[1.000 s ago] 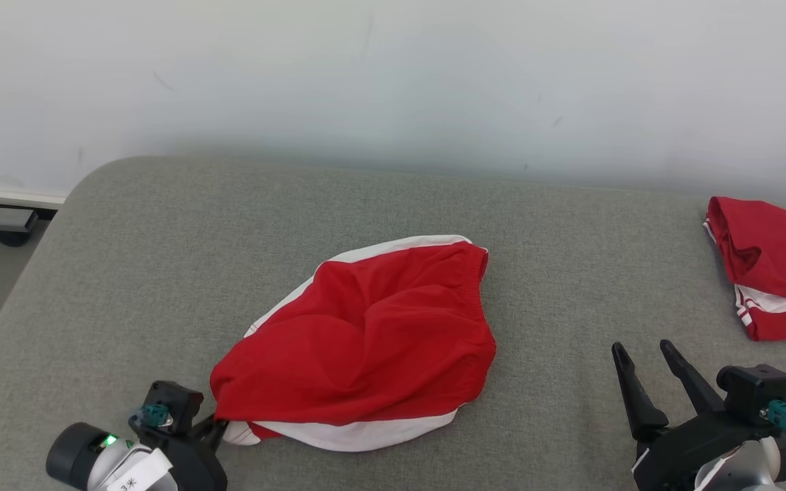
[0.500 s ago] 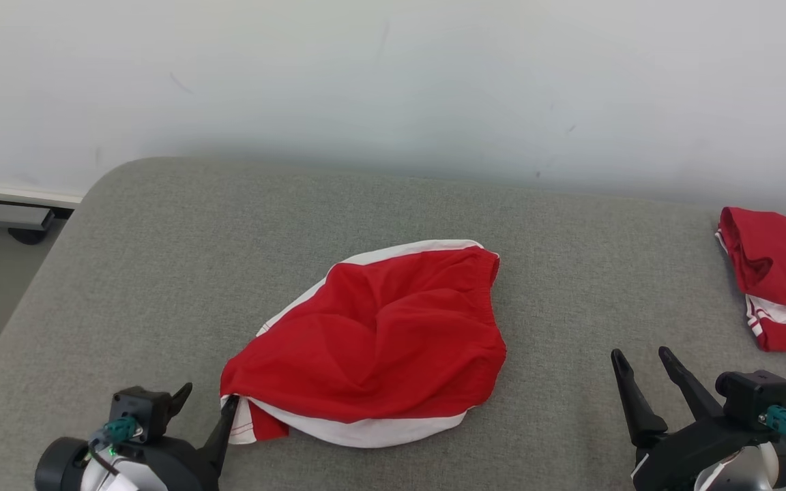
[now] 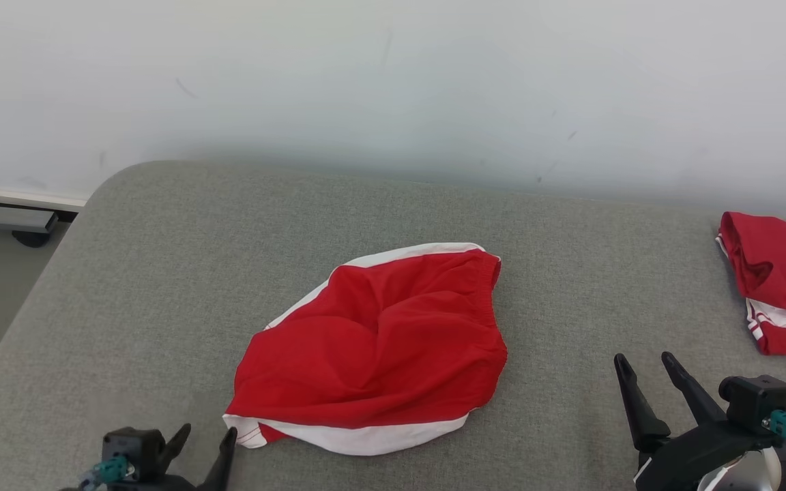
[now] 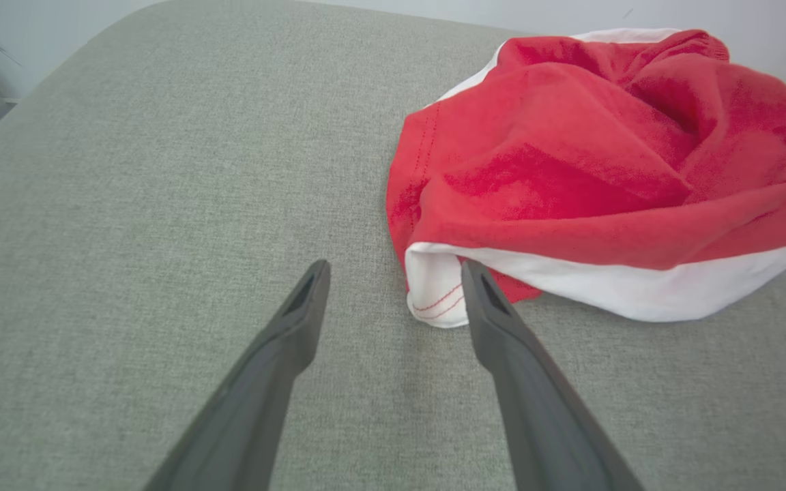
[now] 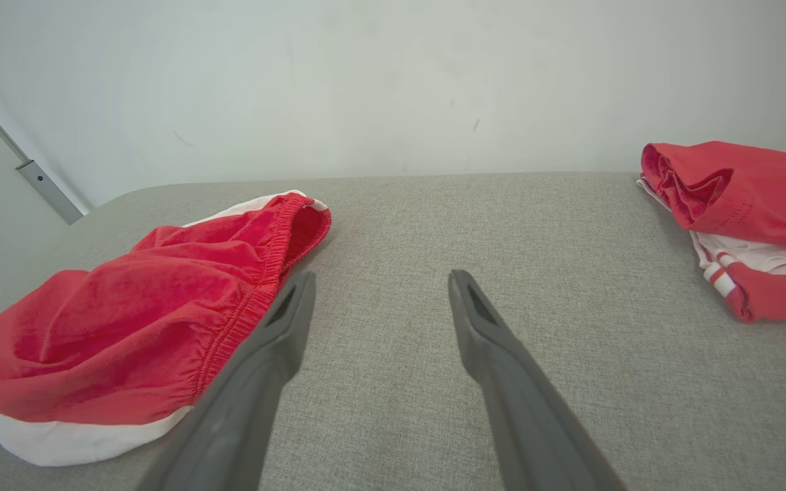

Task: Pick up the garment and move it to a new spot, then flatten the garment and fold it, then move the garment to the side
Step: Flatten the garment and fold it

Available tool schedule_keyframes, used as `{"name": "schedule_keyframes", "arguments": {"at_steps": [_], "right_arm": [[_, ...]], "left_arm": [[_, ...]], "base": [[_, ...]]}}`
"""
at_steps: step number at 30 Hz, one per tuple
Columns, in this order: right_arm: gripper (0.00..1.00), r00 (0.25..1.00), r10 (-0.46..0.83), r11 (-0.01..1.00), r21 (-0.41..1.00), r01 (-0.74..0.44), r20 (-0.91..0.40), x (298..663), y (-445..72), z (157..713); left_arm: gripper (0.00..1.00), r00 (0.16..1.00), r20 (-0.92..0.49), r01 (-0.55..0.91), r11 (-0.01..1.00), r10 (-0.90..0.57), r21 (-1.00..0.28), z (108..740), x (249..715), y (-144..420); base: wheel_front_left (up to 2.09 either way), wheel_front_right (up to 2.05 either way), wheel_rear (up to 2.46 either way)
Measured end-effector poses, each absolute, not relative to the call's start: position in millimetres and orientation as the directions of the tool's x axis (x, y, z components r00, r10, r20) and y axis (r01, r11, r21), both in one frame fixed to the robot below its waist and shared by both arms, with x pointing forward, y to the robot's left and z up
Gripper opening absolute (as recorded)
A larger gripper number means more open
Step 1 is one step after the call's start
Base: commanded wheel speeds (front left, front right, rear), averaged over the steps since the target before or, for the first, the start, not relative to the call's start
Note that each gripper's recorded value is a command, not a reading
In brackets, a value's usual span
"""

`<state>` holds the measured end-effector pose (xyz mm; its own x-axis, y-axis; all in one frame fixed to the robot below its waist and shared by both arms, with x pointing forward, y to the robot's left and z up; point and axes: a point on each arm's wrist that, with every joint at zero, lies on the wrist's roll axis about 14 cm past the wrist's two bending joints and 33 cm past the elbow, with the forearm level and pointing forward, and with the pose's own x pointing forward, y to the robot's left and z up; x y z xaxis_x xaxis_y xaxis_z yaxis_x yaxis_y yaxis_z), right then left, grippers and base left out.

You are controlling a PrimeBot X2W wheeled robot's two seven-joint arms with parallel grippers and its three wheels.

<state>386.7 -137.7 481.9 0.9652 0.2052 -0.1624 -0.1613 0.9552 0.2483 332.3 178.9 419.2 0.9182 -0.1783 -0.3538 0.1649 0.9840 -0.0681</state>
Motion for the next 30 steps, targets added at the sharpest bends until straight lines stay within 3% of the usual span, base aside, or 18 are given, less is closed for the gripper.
{"name": "schedule_keyframes", "arguments": {"at_steps": [11, 22, 23, 24, 25, 26, 27, 30], "right_arm": [[1.00, 0.965, 0.204, 0.955, 0.252, -0.159, -0.164, 387, -138, 481], [1.00, 0.970, 0.168, 0.961, 0.248, -0.121, -0.178, 386, -152, 477], [1.00, 0.970, 0.166, 0.962, 0.248, -0.119, -0.179, 386, -153, 477], [1.00, 0.970, 0.165, 0.962, 0.248, -0.118, -0.179, 386, -153, 477], [1.00, 0.970, 0.164, 0.962, 0.248, -0.116, -0.180, 386, -154, 476], [1.00, 0.970, 0.163, 0.962, 0.248, -0.116, -0.180, 386, -154, 476], [1.00, 0.970, 0.162, 0.962, 0.247, -0.115, -0.179, 386, -154, 477], [1.00, 0.970, 0.164, 0.962, 0.247, -0.117, -0.177, 386, -154, 477]], "left_arm": [[1.00, 0.873, -0.431, 0.183, 0.972, -0.229, -0.146, 392, 319, 157], [1.00, 0.857, -0.445, 0.192, 0.963, -0.259, -0.191, 380, 334, 142], [0.88, 0.853, -0.454, 0.195, 0.964, -0.257, -0.180, 378, 334, 143], [0.50, 0.847, -0.464, 0.203, 0.964, -0.261, -0.172, 375, 333, 143], [0.37, 0.844, -0.470, 0.200, 0.965, -0.259, -0.172, 373, 333, 144], [0.09, 0.842, -0.473, 0.200, 0.965, -0.259, -0.171, 372, 333, 144], [0.00, 0.842, -0.475, 0.199, 0.966, -0.256, -0.167, 371, 333, 144], [0.00, 0.842, -0.480, 0.198, 0.968, -0.248, -0.152, 370, 333, 149]], "base": [[0.00, 0.00, 0.00], [0.00, 0.00, 0.00], [0.00, 0.00, 0.00], [0.00, 0.00, 0.00], [0.00, 0.00, 0.00], [0.00, 0.00, 0.00], [0.00, 0.00, 0.00], [0.00, 0.00, 0.00]]}}
